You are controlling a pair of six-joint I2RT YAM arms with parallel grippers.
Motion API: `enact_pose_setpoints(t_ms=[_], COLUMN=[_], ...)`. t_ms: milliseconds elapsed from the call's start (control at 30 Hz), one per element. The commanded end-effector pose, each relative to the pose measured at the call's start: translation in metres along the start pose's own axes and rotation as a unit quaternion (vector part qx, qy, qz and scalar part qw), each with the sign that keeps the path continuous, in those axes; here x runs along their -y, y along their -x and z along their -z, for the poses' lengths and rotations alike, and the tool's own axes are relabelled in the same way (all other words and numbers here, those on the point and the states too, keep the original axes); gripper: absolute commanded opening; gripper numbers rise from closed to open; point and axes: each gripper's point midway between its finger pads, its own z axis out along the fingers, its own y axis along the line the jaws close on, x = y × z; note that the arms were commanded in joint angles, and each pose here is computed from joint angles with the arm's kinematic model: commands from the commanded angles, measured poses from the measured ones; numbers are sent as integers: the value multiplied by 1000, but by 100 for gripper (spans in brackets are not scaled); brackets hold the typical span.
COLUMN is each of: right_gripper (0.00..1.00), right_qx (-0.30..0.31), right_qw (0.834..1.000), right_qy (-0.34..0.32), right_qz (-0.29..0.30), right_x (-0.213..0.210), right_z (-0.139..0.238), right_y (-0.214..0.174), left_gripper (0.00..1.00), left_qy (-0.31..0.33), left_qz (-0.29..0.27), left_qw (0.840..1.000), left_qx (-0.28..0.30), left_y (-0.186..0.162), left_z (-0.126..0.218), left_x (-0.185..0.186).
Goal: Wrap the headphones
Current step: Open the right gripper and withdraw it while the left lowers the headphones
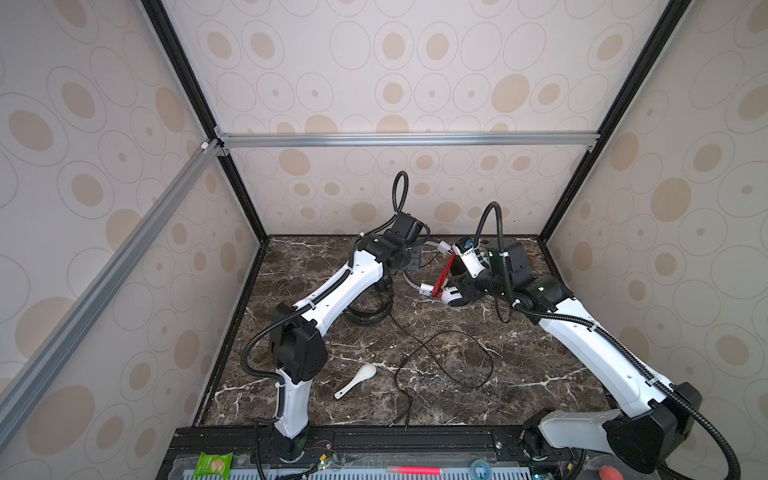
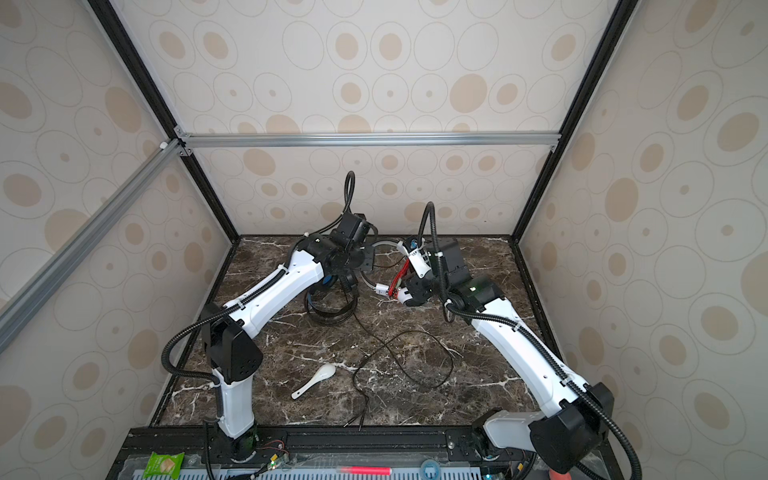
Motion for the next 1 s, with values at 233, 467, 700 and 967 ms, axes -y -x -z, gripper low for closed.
enact_pose_setpoints(t_ms=[233,467,700,967], right_gripper=[78,82,83,84], right_qx=[26,14,9,-8], right_qw=[998,988,987,985], right_qy=[-64,-145,-144,-151], right_qz=[-11,-42,-72,-89], right_x=[29,77,85,85], right_z=[25,48,57,59], right_y=[20,23,22,6], left_gripper=[0,0,0,0], left_qy=[-28,-28,-39,-74], left_qz=[50,69,103,143], left_qw=[997,995,992,984], left_qx=[54,62,63,79], left_y=[32,39,35,34], left_z=[-15,-58,-116,-156], left_x=[12,21,35,53])
